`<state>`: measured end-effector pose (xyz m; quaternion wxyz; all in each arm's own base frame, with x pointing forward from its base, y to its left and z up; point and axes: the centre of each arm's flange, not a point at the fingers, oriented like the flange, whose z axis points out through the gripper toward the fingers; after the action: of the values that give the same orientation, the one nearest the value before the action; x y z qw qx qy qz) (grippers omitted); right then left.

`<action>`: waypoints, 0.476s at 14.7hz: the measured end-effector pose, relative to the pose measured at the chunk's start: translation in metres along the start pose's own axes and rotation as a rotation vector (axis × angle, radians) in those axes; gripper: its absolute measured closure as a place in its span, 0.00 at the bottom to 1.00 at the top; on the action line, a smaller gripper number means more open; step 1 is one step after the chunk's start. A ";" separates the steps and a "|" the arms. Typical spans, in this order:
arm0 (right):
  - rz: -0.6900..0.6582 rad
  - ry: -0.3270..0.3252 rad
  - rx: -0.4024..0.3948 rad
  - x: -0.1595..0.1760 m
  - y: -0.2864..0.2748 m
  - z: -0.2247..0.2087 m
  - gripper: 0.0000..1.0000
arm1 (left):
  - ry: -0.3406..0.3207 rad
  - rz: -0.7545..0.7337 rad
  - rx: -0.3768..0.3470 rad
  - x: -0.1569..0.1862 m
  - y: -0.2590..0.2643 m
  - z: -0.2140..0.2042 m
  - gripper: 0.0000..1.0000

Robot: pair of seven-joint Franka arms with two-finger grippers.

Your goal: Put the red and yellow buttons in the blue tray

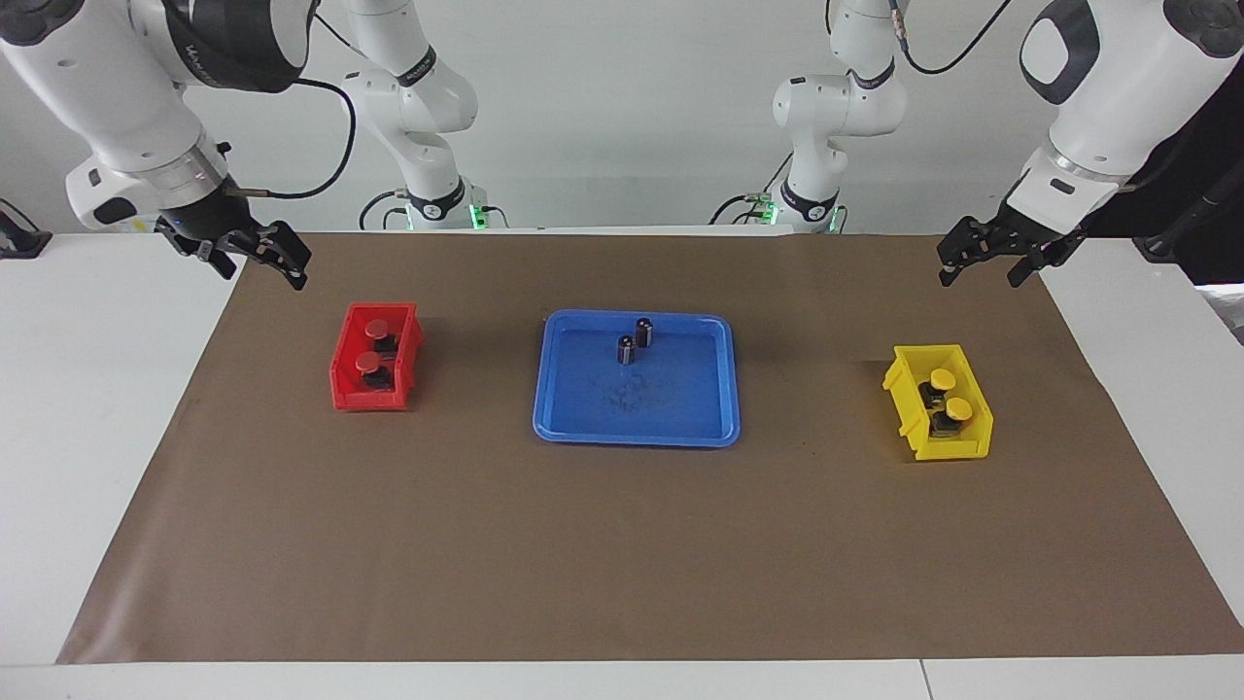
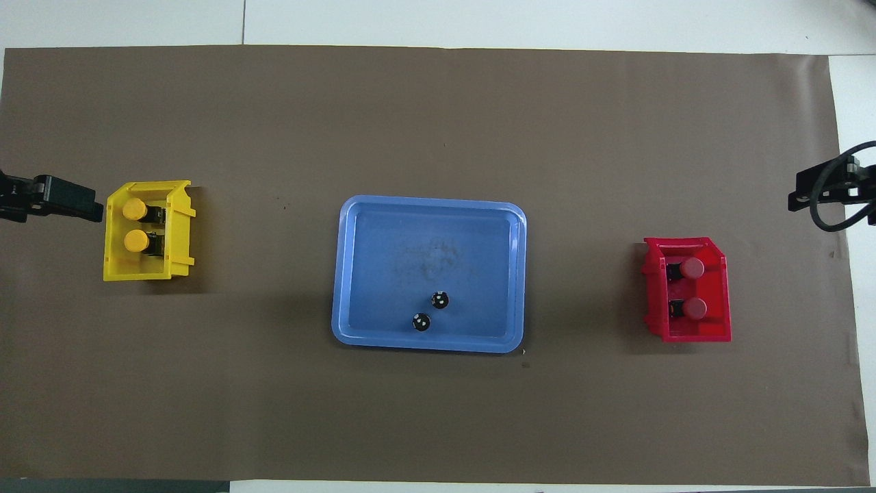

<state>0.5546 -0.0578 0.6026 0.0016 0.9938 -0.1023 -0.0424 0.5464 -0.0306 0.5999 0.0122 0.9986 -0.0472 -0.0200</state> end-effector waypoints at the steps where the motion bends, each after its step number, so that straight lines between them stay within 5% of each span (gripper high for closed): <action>1: -0.002 0.000 0.000 0.000 0.000 0.000 0.00 | 0.000 -0.001 0.000 0.000 0.000 0.000 0.00; 7: -0.019 0.003 0.000 0.000 -0.001 -0.001 0.00 | -0.001 -0.001 0.000 0.000 -0.001 0.000 0.00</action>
<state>0.5548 -0.0567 0.6034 0.0013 0.9948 -0.0930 -0.0411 0.5464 -0.0301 0.5998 0.0122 0.9986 -0.0468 -0.0203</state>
